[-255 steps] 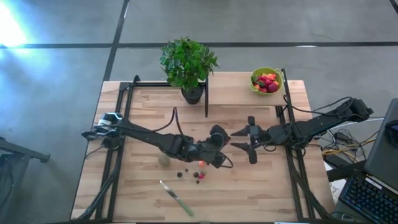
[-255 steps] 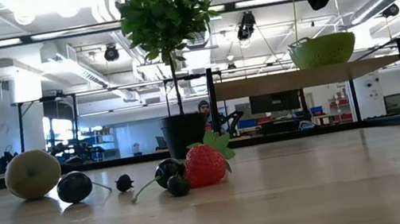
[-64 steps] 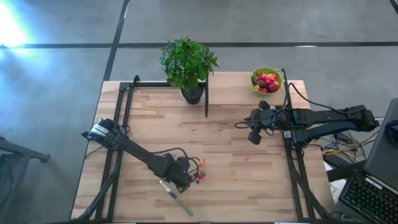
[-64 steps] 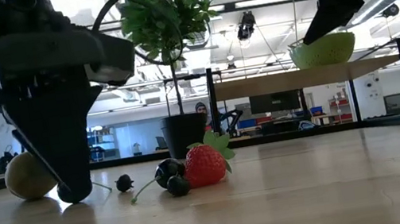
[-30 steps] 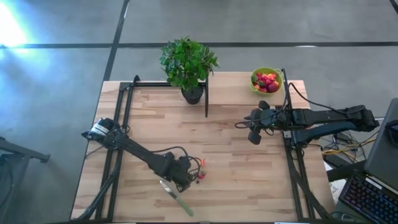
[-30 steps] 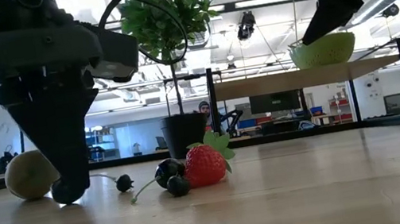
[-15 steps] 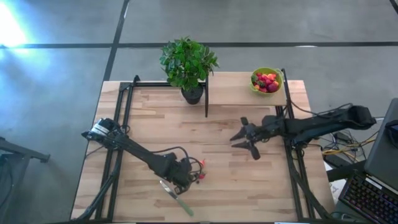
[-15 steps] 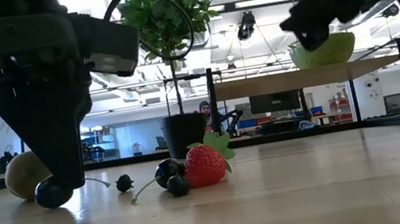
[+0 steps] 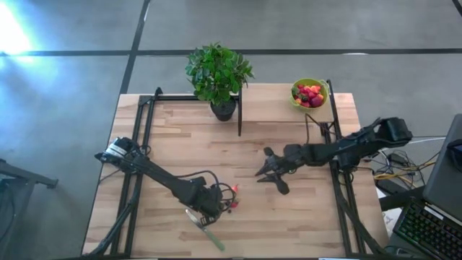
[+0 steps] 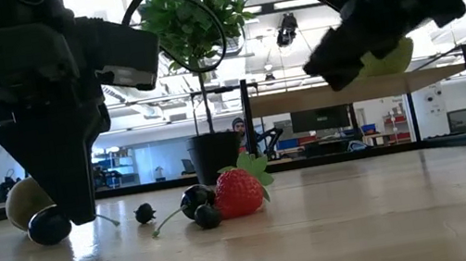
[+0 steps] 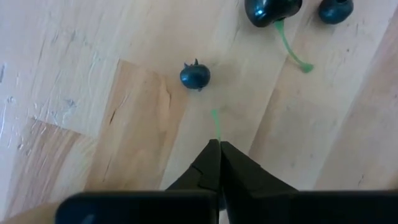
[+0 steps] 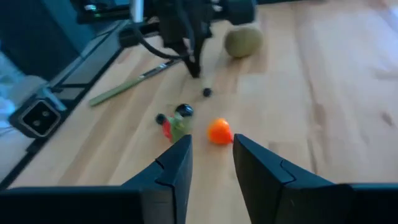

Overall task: Pick & Place Fruit
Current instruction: Put the black cherry into the green strainer bowl on the shelf, then put the blueberry into the green strainer bowl on the shelf

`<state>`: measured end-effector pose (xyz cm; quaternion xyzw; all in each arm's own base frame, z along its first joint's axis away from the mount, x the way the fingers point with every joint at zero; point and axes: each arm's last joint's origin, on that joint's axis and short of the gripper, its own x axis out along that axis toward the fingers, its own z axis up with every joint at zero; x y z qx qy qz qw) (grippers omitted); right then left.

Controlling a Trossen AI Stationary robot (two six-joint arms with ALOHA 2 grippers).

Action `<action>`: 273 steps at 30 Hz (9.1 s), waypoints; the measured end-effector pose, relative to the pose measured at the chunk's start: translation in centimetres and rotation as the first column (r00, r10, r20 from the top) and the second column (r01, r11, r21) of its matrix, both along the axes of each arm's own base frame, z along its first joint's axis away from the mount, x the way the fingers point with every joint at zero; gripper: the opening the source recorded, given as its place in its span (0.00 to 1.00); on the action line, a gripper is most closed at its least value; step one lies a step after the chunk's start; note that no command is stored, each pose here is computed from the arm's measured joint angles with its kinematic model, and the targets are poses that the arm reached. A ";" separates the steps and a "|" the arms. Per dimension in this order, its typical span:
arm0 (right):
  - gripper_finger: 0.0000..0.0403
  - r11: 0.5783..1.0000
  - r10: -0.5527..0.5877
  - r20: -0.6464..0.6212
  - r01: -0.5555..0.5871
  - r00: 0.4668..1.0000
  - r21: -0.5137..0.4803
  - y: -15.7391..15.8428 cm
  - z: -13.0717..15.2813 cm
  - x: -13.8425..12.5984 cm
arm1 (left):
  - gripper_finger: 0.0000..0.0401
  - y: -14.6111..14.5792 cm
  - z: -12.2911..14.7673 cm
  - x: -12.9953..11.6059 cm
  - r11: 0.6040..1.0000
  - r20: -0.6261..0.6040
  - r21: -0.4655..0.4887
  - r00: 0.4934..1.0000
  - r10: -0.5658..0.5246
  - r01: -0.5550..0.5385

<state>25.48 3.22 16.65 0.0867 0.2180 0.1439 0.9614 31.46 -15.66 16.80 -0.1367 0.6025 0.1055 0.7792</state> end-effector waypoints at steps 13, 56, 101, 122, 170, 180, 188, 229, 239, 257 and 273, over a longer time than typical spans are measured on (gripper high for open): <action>0.14 0.982 0.175 -0.063 -0.179 0.983 -0.057 2.5 0.6 2.6 | 0.00 -0.1 1.1 0.2 0.999 -0.001 0.012 0.999 -0.038 0.038; 0.07 0.969 -0.102 0.125 0.127 0.987 -0.212 2.9 6.4 -2.9 | 0.00 6.3 9.0 6.2 0.898 0.779 0.440 0.492 -0.389 0.012; 0.12 0.962 -0.105 0.249 0.161 0.963 -0.219 3.0 7.3 -2.3 | 0.00 8.0 9.4 6.7 0.894 0.793 0.448 0.463 -0.396 -0.001; 0.02 0.954 -0.153 0.225 0.204 0.962 -0.222 2.9 7.1 -2.4 | 0.26 8.0 9.5 6.8 0.882 0.782 0.472 0.455 -0.427 0.016; 0.02 0.364 -0.931 -0.187 0.776 0.312 -0.515 -18.5 18.1 -10.4 | 0.55 8.1 9.4 6.8 0.892 0.790 0.452 0.461 -0.405 0.010; 0.02 0.343 -0.938 -0.140 0.785 0.318 -0.516 -19.5 16.1 -10.1 | 0.55 8.1 9.4 6.8 0.892 0.790 0.452 0.461 -0.405 0.010; 0.02 0.337 -0.940 -0.141 0.784 0.311 -0.521 -19.5 15.8 -10.1 | 0.55 8.1 9.4 6.8 0.892 0.790 0.452 0.461 -0.405 0.010; 0.09 0.914 -0.404 -0.065 0.400 0.912 -0.071 -3.1 12.6 -13.9 | 0.55 7.9 8.3 5.6 0.868 0.662 0.483 0.601 -0.448 0.115; 0.03 0.959 -0.275 -0.079 0.267 0.958 -0.098 -1.1 8.3 -11.2 | 0.55 5.2 8.5 1.8 0.904 0.552 0.295 0.717 -0.425 0.309; 0.02 0.950 -0.292 -0.106 0.275 0.951 -0.151 0.0 6.5 -9.3 | 0.55 0.9 4.8 -1.0 0.943 0.332 0.178 0.884 -0.328 0.283; 0.02 0.950 -0.281 -0.103 0.262 0.954 -0.168 0.1 6.6 -9.1 | 0.46 2.7 0.3 -1.4 0.965 0.249 0.118 0.934 -0.256 0.233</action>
